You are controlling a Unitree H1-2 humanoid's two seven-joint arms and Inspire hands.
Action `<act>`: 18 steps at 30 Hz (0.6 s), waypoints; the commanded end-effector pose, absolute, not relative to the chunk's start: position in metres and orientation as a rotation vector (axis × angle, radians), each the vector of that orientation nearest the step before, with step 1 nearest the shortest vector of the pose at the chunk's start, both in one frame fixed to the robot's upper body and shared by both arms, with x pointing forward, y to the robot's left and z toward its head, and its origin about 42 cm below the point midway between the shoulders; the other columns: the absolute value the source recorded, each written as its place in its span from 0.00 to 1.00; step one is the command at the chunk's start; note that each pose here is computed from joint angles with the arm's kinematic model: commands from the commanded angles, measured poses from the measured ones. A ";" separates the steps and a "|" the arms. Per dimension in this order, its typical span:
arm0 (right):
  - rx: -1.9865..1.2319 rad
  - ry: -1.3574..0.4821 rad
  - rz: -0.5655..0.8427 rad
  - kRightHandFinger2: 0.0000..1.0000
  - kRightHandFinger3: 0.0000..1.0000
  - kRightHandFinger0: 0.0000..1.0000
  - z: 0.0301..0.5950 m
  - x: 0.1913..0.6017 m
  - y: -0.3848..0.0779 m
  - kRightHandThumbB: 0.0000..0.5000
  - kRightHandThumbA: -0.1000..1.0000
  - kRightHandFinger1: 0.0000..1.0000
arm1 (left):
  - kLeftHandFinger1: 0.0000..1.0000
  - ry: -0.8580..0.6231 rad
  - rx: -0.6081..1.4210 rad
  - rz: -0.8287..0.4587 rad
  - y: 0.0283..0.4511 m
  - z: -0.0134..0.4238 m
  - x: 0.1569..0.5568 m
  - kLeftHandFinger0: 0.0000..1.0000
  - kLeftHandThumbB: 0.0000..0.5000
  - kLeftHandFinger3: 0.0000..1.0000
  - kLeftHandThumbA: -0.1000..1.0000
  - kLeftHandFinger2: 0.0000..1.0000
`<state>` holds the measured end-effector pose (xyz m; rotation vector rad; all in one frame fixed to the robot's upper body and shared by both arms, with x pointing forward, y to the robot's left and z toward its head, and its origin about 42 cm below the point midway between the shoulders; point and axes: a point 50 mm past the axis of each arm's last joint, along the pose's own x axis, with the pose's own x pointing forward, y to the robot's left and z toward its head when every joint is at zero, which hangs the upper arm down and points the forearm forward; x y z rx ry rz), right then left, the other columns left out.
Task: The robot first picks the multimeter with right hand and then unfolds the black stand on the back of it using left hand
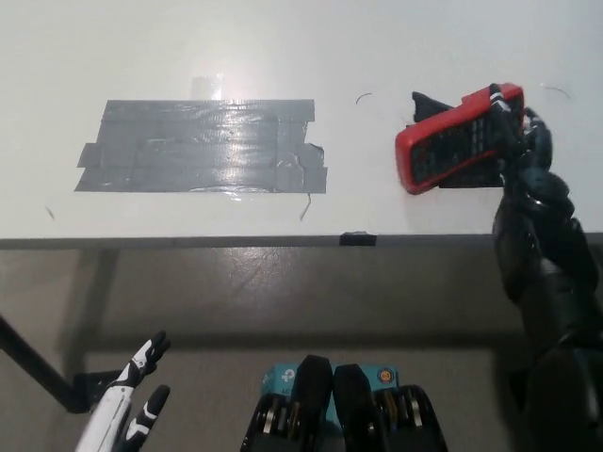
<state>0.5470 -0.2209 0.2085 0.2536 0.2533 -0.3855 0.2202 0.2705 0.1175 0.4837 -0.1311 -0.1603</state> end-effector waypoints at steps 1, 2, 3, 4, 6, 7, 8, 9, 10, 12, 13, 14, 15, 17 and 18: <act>1.032 -0.208 0.122 0.73 1.00 0.00 0.387 0.544 -0.210 0.21 0.00 0.09 | 1.00 -0.172 0.516 -0.154 0.281 0.125 0.215 1.00 0.41 1.00 1.00 1.00; 1.039 -0.215 0.134 0.70 1.00 0.00 0.391 0.541 -0.211 0.26 0.00 0.07 | 1.00 -0.171 0.516 -0.152 0.281 0.125 0.215 1.00 0.42 1.00 1.00 1.00; 1.056 -0.214 0.152 0.64 1.00 0.00 0.393 0.538 -0.211 0.29 0.00 0.04 | 1.00 -0.171 0.517 -0.153 0.281 0.124 0.215 1.00 0.43 1.00 1.00 1.00; 1.072 -0.210 0.167 0.64 1.00 0.00 0.393 0.538 -0.214 0.20 0.00 0.02 | 1.00 -0.167 0.519 -0.155 0.281 0.124 0.215 1.00 0.45 1.00 1.00 1.00; 1.110 -0.209 0.176 0.62 1.00 0.00 0.395 0.534 -0.214 0.23 0.00 0.00 | 1.00 -0.167 0.520 -0.155 0.281 0.124 0.216 1.00 0.46 1.00 1.00 1.00; 1.118 -0.220 0.186 0.60 1.00 0.00 0.396 0.531 -0.213 0.25 0.00 0.00 | 1.00 -0.170 0.528 -0.159 0.281 0.125 0.216 1.00 0.45 1.00 1.00 1.00; 1.140 -0.235 0.204 0.55 0.94 0.00 0.397 0.527 -0.210 0.26 0.00 0.00 | 1.00 -0.174 0.530 -0.161 0.281 0.125 0.217 1.00 0.43 1.00 1.00 1.00; 1.159 -0.238 0.216 0.54 1.00 0.00 0.397 0.525 -0.210 0.22 0.00 0.00 | 1.00 -0.176 0.529 -0.161 0.281 0.125 0.217 1.00 0.43 1.00 1.00 1.00; 1.174 -0.246 0.234 0.54 1.00 0.00 0.399 0.523 -0.210 0.18 0.00 0.00 | 1.00 -0.179 0.528 -0.160 0.280 0.125 0.218 1.00 0.44 1.00 1.00 1.00; 1.182 -0.257 0.256 0.55 1.00 0.00 0.400 0.519 -0.210 0.16 0.00 0.00 | 1.00 -0.178 0.526 -0.161 0.279 0.126 0.218 1.00 0.44 1.00 1.00 1.00; 1.212 -0.253 0.262 0.60 1.00 0.00 0.401 0.516 -0.206 0.16 0.00 0.01 | 1.00 -0.181 0.527 -0.161 0.279 0.126 0.219 1.00 0.44 1.00 1.00 1.00; 1.238 -0.252 0.267 0.62 1.00 0.00 0.401 0.514 -0.203 0.16 0.00 0.01 | 1.00 -0.183 0.528 -0.162 0.279 0.126 0.220 1.00 0.44 1.00 1.00 1.00; 1.235 -0.251 0.270 0.63 1.00 0.00 0.401 0.512 -0.201 0.14 0.00 0.02 | 1.00 -0.180 0.528 -0.163 0.279 0.127 0.220 1.00 0.45 1.00 1.00 1.00; 1.237 -0.263 0.287 0.62 1.00 0.00 0.401 0.508 -0.197 0.17 0.00 0.00 | 1.00 -0.177 0.527 -0.163 0.278 0.127 0.220 1.00 0.45 1.00 1.00 1.00; 1.240 -0.266 0.309 0.67 1.00 0.00 0.399 0.507 -0.197 0.17 0.00 0.02 | 1.00 -0.182 0.525 -0.163 0.278 0.127 0.220 1.00 0.44 1.00 1.00 1.00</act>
